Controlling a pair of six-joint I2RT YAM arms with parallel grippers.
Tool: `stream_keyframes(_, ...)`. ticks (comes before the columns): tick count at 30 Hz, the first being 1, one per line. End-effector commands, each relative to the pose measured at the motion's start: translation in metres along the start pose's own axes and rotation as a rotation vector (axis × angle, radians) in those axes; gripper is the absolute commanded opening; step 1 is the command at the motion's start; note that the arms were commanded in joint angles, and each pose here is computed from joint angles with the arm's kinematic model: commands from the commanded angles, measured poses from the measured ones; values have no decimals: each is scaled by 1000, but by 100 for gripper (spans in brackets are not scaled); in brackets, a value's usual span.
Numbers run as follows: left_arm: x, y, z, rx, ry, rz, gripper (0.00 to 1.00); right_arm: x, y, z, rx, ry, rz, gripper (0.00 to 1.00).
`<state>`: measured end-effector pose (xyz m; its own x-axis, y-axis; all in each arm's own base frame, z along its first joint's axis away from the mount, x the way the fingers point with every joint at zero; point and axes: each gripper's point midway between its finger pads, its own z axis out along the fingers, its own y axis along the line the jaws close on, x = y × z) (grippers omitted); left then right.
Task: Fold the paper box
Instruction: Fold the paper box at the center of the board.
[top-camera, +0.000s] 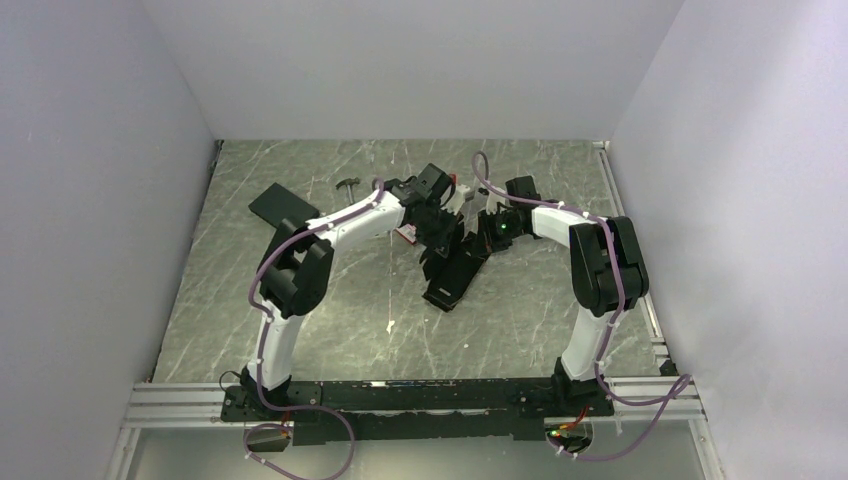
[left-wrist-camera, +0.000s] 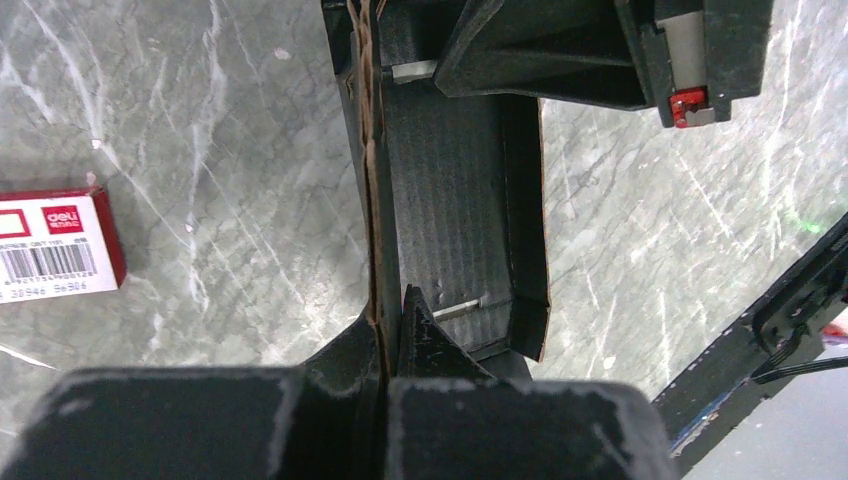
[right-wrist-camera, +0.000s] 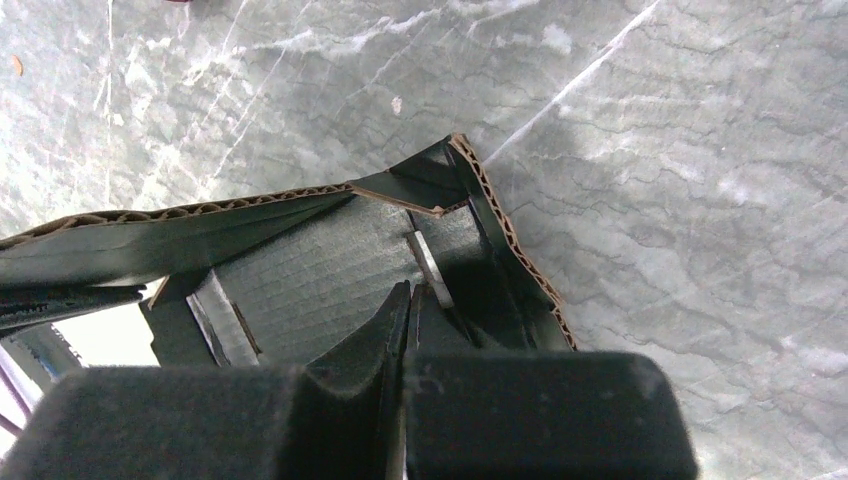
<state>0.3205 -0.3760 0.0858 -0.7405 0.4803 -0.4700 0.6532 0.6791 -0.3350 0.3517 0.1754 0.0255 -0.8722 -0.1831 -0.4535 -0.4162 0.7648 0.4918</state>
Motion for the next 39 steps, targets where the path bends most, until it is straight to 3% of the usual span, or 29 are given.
stream_keyframes(1, -27, -67, 5, 268, -94, 6, 0, -22, 22, 7, -63, -73, -89, 0)
stream_keyframes(9, -26, -41, -1, 271, -126, -102, 0, -18, 26, 7, -80, -50, -117, 0)
stream_keyframes(18, -36, -14, -19, 193, -201, -98, 0, -59, 64, -48, -110, -184, -306, 38)
stream_keyframes(23, -47, -8, -42, 143, -290, -84, 0, -86, 103, -108, -141, -317, -498, 49)
stream_keyframes(29, -70, -7, -96, 117, -527, -55, 0, -88, 131, -183, -244, -470, -703, 65)
stream_keyframes(35, -98, -12, -178, 121, -824, -23, 0, -90, 149, -231, -404, -586, -682, 81)
stream_keyframes(39, -103, -13, -218, 166, -956, -26, 0, -82, 154, -237, -533, -606, -602, 85)
